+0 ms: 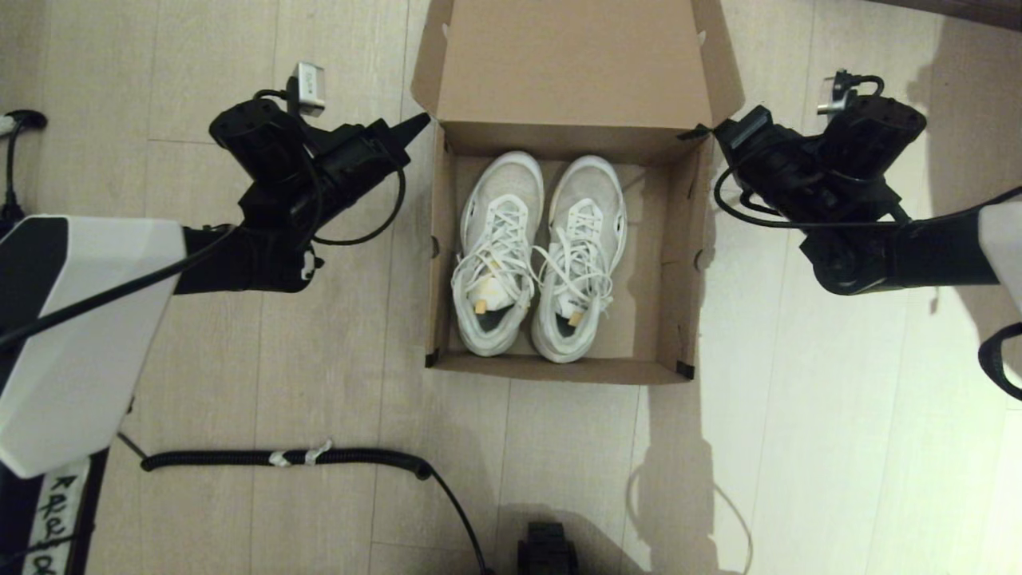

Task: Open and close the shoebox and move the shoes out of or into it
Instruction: Close the shoe box

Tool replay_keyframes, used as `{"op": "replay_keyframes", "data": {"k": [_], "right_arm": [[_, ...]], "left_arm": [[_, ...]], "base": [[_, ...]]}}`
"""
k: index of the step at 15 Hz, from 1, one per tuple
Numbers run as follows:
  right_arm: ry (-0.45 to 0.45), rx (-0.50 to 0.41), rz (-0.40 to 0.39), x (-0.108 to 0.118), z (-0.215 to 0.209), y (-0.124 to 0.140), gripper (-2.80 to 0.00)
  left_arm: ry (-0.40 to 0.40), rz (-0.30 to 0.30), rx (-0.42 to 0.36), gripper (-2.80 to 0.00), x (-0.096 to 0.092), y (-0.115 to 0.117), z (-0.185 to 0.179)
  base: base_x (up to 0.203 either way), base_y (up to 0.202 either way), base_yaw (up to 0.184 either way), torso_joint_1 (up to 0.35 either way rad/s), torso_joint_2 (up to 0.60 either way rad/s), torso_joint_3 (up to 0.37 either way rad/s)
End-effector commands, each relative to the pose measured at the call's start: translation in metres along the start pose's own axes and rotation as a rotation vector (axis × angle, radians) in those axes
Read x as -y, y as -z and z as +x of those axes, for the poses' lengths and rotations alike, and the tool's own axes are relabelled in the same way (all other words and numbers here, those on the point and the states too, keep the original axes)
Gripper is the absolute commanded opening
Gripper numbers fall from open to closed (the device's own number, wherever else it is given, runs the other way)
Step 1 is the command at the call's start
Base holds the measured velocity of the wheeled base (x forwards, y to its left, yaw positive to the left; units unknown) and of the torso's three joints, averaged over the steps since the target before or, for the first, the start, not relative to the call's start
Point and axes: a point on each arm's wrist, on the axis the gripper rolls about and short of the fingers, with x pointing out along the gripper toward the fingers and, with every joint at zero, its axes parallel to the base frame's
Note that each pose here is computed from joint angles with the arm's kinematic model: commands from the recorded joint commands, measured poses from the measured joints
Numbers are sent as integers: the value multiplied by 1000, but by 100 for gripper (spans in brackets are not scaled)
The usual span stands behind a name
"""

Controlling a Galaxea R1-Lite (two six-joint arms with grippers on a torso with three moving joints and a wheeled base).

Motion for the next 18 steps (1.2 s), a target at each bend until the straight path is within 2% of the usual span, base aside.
{"op": "replay_keyframes", "data": {"k": [1,6,11,18], "right_arm": [[-5,-15,9,-5,-2,5,-280],[-19,-45,18,-13,-11,21,-280],[-6,-63,22,-15,-21,25,-280],[0,-73,24,-22,-38,24,-280]], "left_arm": [[30,-9,2,-280,10,3,5],[64,-23,-3,-280,21,18,14],[82,-7,34,-280,33,24,14],[32,-43,-62,-280,57,30,-38]], "base": [[0,0,0,0,0,0],[0,0,0,0,0,0],[0,0,0,0,0,0],[0,0,0,0,0,0]]}}
